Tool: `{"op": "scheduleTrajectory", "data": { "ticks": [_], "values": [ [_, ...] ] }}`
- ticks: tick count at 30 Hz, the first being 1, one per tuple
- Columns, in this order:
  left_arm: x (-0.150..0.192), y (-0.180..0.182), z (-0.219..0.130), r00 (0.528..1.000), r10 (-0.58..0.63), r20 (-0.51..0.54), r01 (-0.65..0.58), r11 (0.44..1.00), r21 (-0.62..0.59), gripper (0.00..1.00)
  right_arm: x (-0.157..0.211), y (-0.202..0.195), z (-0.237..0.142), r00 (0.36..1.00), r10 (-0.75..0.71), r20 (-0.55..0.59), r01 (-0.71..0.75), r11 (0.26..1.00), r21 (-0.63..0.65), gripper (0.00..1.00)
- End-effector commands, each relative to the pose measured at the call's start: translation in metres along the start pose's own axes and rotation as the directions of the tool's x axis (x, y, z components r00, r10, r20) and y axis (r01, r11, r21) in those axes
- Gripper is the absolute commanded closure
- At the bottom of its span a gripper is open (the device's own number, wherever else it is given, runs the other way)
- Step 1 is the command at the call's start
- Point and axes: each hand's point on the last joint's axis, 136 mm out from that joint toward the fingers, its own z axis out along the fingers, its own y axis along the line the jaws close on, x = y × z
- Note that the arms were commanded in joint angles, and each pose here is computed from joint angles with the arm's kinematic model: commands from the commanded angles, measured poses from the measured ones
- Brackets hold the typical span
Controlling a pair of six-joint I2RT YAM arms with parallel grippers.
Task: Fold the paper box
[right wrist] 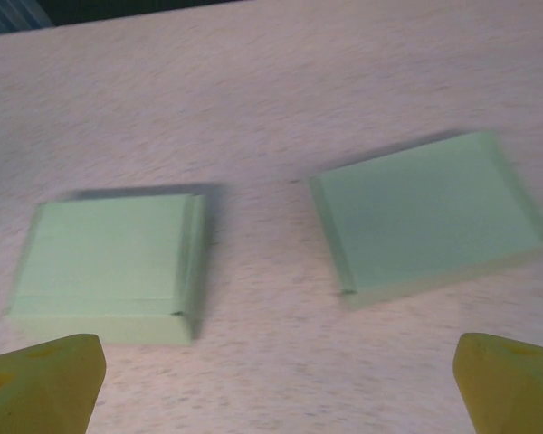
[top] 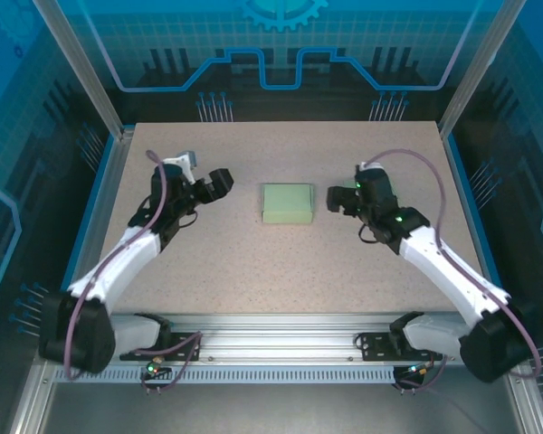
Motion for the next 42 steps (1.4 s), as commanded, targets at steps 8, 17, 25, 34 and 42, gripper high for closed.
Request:
{"op": "scheduleTrajectory", "data": {
  "ticks": [8, 17, 25, 34, 42],
  "values": [
    [0.022, 0.114, -0.046, 0.927, 0.365, 0.09, -0.278, 0.827, -0.489, 0.01, 0.008, -0.085, -0.007, 0.97, -0.166, 0.175, 0.119, 0.961, 0.249, 0.0],
    [0.02, 0.131, -0.039, 0.855, 0.41, 0.317, -0.255, 0.865, -0.432, 0.01, 0.019, -0.087, 0.027, 0.932, -0.265, 0.247, 0.213, 0.952, 0.218, 0.0],
    [0.037, 0.141, -0.006, 0.848, 0.433, 0.306, -0.3, 0.868, -0.395, 0.01, 0.02, -0.085, 0.048, 0.927, -0.219, 0.303, 0.191, 0.974, 0.121, 0.0],
    [0.048, 0.144, 0.044, 0.915, 0.387, 0.116, -0.352, 0.904, -0.245, 0.01, 0.021, -0.069, 0.077, 0.913, -0.246, 0.325, 0.248, 0.968, 0.037, 0.0],
    [0.049, 0.143, 0.044, 0.917, 0.382, 0.116, -0.352, 0.91, -0.217, 0.01, 0.046, -0.067, 0.118, 0.943, -0.227, 0.242, 0.251, 0.965, -0.071, 0.0]
  ]
}}
